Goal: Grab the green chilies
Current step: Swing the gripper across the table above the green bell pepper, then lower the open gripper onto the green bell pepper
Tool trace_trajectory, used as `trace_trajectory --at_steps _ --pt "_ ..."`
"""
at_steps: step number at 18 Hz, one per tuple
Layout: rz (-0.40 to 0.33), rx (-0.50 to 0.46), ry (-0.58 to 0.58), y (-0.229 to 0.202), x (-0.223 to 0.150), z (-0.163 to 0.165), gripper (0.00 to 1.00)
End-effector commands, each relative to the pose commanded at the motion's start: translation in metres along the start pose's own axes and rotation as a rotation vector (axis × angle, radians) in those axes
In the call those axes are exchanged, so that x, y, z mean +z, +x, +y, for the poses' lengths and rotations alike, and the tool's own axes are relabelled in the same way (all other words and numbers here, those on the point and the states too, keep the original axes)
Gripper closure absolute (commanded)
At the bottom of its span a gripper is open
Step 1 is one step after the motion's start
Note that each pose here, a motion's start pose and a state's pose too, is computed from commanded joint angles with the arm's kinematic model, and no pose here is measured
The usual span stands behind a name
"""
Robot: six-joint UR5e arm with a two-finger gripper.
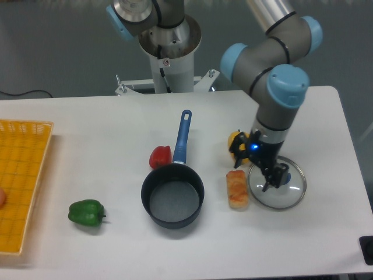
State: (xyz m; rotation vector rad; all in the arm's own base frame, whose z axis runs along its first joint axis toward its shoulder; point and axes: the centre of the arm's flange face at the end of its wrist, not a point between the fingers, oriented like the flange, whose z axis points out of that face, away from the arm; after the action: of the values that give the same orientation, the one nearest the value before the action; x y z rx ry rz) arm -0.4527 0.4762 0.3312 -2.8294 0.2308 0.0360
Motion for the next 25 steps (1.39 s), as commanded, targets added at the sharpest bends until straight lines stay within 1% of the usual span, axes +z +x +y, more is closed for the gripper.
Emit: trace_trajectory --at_steps 1,3,4,5,7,10,11,13,14,15,16,19,22,23,25 --pt "0.006 -0.040 0.002 0.009 0.002 -0.012 0.00" --pt "0.015 -0.191 0.003 0.026 0.007 -0.036 0.00" --pt "0.021 -0.235 0.003 0.036 0.010 -0.048 0.00" --pt "0.024 -0.235 0.002 0.047 0.011 -0.059 0.00" --pt "0.027 -0.164 -0.008 0.076 0.015 -0.086 0.00" --pt "-0.001 -0.048 -0.039 0.122 0.017 -0.131 0.00" --pt "-0.011 0.016 -0.052 0.138 0.019 -0.145 0.00" --pt "-0.028 0.210 -0.092 0.175 0.023 -0.168 0.00" --pt "-0.029 0.269 -0.104 0.197 0.026 -0.180 0.00" --pt "-0.023 0.307 -0.105 0.214 0.029 -0.190 0.00" --pt "-0.021 0.331 -0.101 0.224 0.031 -0.196 0.00" --pt "0.014 0.514 -0.112 0.259 0.046 -0.216 0.00" --pt "0.021 0.645 -0.160 0.285 0.069 -0.228 0.00" --pt "0.021 0.679 -0.171 0.289 0.075 -0.232 0.00" --pt "0.031 0.692 -0.187 0.291 0.089 -0.233 0.00"
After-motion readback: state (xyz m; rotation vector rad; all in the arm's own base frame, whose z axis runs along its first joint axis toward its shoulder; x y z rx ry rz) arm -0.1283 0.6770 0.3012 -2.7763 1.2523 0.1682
